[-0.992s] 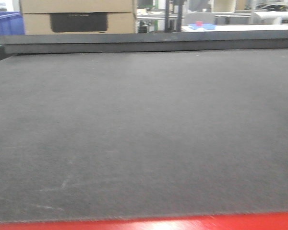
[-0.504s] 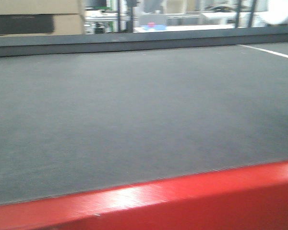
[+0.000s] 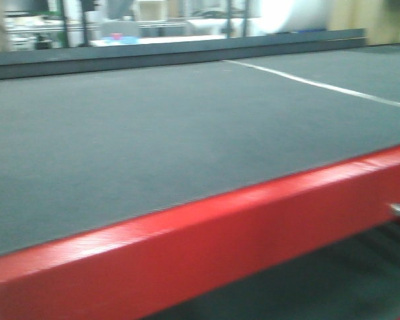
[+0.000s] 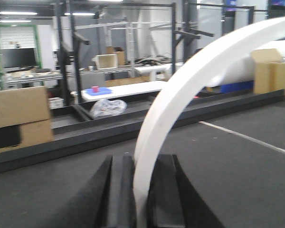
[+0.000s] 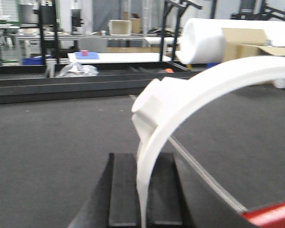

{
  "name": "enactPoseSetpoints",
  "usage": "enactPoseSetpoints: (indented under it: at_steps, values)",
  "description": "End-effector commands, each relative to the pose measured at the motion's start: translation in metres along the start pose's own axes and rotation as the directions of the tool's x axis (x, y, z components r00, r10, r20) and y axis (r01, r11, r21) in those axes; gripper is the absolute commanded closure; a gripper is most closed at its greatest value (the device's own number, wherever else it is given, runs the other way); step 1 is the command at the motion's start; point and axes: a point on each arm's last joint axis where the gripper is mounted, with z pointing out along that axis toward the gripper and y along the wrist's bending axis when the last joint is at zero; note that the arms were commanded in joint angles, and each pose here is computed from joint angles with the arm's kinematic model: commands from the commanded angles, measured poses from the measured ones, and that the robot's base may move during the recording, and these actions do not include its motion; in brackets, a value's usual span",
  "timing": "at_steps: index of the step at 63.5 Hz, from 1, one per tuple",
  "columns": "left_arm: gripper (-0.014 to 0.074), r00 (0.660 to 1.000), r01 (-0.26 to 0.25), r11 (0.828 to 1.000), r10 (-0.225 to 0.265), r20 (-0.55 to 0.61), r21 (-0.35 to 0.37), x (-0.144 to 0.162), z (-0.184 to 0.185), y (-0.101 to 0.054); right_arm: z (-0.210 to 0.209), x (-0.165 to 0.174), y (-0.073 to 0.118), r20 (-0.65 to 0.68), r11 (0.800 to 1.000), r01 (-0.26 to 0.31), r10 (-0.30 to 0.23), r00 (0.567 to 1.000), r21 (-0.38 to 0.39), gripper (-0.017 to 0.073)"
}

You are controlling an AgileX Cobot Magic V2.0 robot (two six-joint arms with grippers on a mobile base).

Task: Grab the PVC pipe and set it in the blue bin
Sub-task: 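Drive the base away from the table, turning toward the shelves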

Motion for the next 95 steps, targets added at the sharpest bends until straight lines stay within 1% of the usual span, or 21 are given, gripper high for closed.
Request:
enactPoseSetpoints:
  at_steps: [1,95]
  values:
    - [0.0704,1.000,0.007,1.000,-0.007,0.028,0.001,-0.0029,0.0002,0.0000,-0.0021,-0.0041,0.0000,0.034,1.000,0.005,-0.005,0.999,0.001,0.0721]
    - [0.0704,1.000,0.007,1.000,-0.007,0.028,0.001,-0.0029,0.0002,0.0000,-0.0021,-0.0041,0.0000,0.034,1.000,0.005,-0.005,0.999,0.001,0.0721]
